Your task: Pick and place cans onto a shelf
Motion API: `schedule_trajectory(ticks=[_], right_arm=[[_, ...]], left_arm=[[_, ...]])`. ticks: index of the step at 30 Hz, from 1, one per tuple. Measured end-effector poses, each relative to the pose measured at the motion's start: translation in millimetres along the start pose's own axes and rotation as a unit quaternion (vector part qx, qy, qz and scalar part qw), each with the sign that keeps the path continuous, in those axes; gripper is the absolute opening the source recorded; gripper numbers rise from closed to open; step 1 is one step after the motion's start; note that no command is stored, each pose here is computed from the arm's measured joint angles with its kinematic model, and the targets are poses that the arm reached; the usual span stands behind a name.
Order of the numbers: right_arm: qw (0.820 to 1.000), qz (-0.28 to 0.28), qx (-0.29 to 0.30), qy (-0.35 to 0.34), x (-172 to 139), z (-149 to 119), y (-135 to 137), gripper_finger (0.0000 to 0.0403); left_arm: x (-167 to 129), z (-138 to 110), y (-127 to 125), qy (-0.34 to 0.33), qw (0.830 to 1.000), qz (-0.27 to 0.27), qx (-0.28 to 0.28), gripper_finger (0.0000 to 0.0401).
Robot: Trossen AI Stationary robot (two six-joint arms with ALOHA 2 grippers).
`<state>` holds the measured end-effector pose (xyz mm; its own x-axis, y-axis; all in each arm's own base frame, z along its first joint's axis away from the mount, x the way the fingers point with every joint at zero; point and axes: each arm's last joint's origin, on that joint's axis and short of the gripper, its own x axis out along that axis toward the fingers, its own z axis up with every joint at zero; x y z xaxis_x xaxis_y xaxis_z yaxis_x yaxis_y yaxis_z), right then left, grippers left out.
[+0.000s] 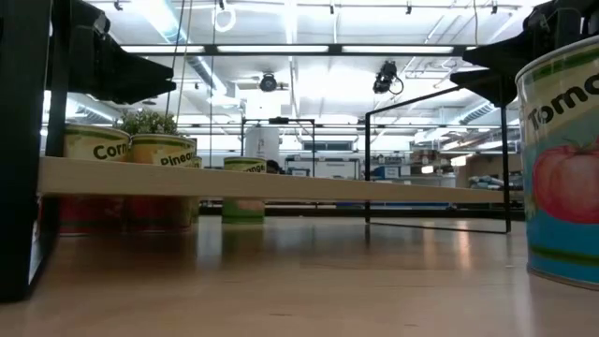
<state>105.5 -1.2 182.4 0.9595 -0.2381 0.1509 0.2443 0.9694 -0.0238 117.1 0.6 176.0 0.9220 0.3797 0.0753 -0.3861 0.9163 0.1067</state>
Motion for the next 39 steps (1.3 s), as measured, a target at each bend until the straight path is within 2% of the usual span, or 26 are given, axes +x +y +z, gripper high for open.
schedule_trajectory(ticks=[7,10,14,16,22,32,35,39], right_arm=[[1.0,0.0,0.0,0.0,0.0,0.0,0.0,0.0347],[1.0,0.0,0.0,0.0,0.0,0.0,0.0,0.0347],[1.0,0.0,0.0,0.0,0.0,0.0,0.0,0.0347],[1.0,0.0,0.0,0.0,0.0,0.0,0.0,0.0347],[1.0,0.0,0.0,0.0,0.0,0.0,0.0,0.0347],[1.0,0.0,0.0,0.0,0.0,0.0,0.0,0.0347],[1.0,0.0,0.0,0.0,0.0,0.0,0.0,0.0347],[1.0,0.0,0.0,0.0,0.0,0.0,0.0,0.0347]], left_arm=[[0.0,0.4,0.0,-0.002,1.0,0.0,-0.006,0.04],[-0.1,2.5,-0.8,-0.012,0.996,-0.017,-0.09,0.04],[-0.2,2.5,-2.0,-0.007,0.973,-0.039,-0.226,0.04],[-0.1,2.2,-1.2,-0.007,0.966,-0.027,-0.257,0.04],[0.0,0.9,-0.7,-0.002,0.966,-0.015,-0.259,0.04],[-0.4,-9.0,-1.6,0.044,0.973,-0.005,-0.225,0.04],[-0.3,-8.2,-1.9,0.044,0.971,-0.011,-0.235,0.04],[2.9,3.7,-1.7,0.071,0.975,-0.016,-0.21,0.04]])
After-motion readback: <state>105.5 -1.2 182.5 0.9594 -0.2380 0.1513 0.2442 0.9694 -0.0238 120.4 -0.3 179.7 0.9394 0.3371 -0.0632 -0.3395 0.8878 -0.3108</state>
